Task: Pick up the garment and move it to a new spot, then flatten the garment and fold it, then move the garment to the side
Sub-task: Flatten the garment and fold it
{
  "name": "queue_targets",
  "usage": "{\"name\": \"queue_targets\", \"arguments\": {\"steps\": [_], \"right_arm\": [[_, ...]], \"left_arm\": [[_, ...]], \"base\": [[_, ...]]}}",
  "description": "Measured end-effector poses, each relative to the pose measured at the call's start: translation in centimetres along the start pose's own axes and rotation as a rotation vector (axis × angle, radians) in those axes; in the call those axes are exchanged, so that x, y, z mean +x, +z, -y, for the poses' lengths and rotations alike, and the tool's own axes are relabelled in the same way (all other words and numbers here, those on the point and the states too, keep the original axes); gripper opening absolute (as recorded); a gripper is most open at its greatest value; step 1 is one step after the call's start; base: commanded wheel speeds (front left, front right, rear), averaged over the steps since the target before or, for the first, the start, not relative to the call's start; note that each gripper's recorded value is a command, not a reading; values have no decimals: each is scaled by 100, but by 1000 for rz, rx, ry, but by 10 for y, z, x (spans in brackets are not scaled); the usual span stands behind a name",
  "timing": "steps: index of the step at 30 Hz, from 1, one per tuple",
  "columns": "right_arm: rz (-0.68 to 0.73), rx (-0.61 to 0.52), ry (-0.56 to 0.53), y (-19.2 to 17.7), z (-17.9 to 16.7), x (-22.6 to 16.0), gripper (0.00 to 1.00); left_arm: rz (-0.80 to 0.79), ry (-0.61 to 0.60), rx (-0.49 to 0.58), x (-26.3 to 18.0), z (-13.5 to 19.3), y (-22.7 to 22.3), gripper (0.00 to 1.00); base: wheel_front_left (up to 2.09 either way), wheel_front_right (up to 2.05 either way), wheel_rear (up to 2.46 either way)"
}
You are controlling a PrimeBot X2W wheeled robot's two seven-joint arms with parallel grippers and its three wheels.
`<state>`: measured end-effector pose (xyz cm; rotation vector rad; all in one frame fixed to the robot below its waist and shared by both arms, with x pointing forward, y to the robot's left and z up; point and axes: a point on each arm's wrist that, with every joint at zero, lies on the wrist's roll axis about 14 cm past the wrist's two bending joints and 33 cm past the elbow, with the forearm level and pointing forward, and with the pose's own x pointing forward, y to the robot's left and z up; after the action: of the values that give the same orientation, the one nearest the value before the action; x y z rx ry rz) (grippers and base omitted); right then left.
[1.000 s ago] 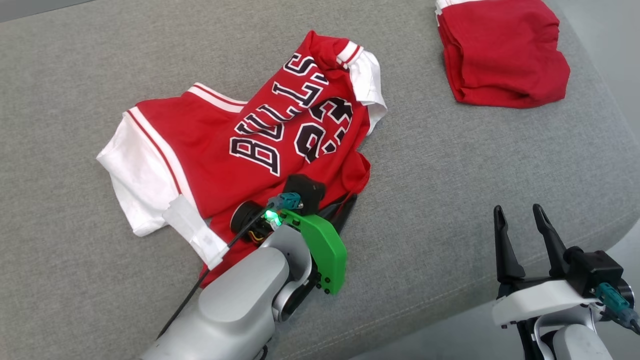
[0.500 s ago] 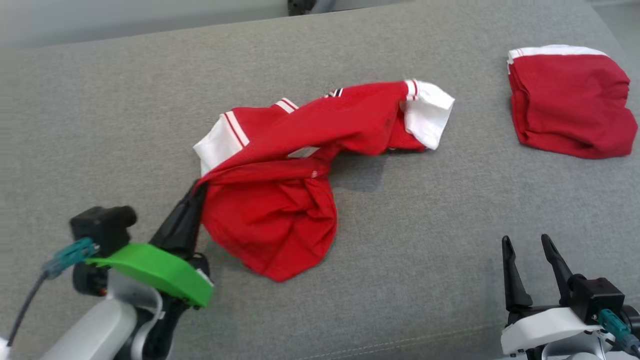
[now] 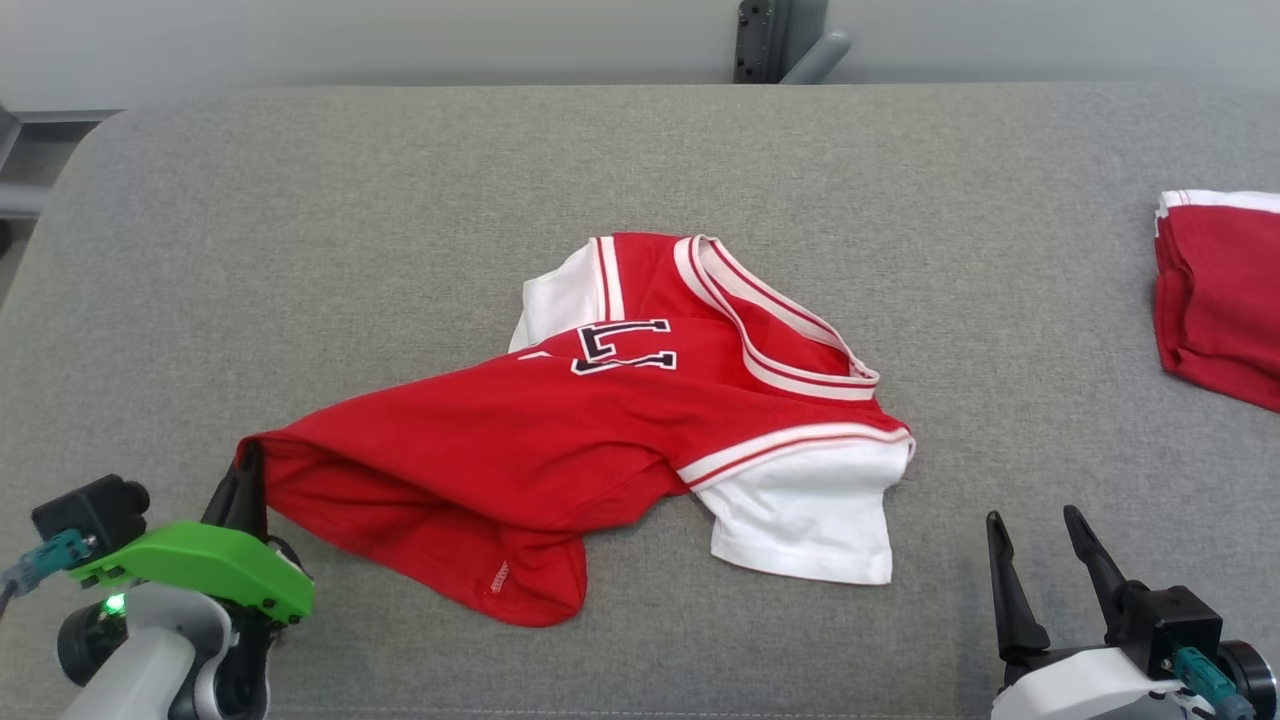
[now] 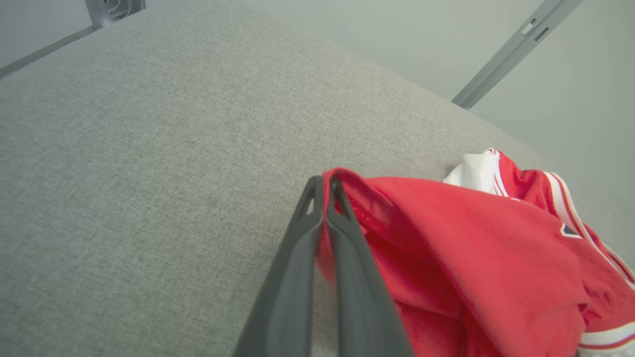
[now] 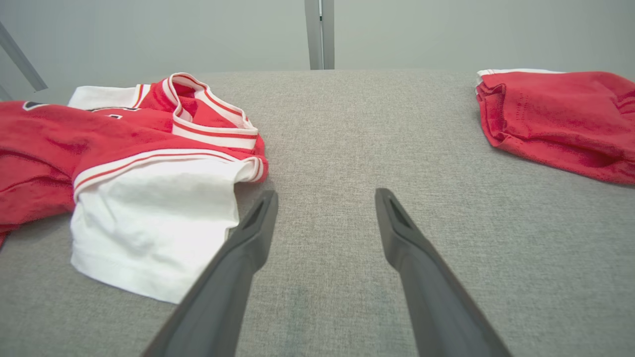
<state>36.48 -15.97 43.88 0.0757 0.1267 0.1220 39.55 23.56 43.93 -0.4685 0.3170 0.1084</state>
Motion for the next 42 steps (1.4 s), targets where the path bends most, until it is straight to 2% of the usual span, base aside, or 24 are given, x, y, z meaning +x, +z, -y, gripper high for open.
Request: {"name": "queue_targets", "arguments": {"steps": [3, 4, 5, 6, 7, 13, 15, 18, 23, 30, 36, 42], "right_arm": [[-5, -6, 25, -1, -8, 1, 100], [-3, -12, 33, -1, -10, 2, 100], [0, -16, 38, 0, -11, 2, 100], [4, -18, 40, 2, -12, 3, 100], [8, -22, 42, 3, -12, 3, 100], [15, -29, 35, 5, -10, -4, 100], [13, -29, 29, 5, -8, -6, 100], [4, -28, 42, 2, -12, -7, 100], [10, -26, 67, 4, -20, -2, 100], [25, -23, 47, 8, -14, 4, 100], [14, -10, -9, 5, 3, 1, 100], [-1, 3, -67, 0, 20, -5, 100]], "left_arm": [[4, 3, -4, 4, -1, -5, 0], [9, 6, -1, 5, -2, -6, 4], [18, 13, 9, 5, -4, -6, 15], [26, 15, 9, 6, -5, -5, 67], [28, 20, 14, 6, -7, -5, 100], [53, 75, 19, -4, -23, -3, 100], [61, 56, 27, -10, -17, -4, 100], [64, -44, 6, -18, 17, -10, 100], [-52, -213, -42, -32, 81, -43, 100], [-201, -356, 6, -33, 137, -88, 100], [-268, -356, 116, -13, 137, -107, 100], [-356, -397, 153, -9, 141, -130, 100]], "base": [[0, 0, 0], [0, 0, 0], [0, 0, 0], [0, 0, 0], [0, 0, 0], [0, 0, 0], [0, 0, 0], [0, 0, 0], [0, 0, 0], [0, 0, 0], [0, 0, 0], [0, 0, 0]]}}
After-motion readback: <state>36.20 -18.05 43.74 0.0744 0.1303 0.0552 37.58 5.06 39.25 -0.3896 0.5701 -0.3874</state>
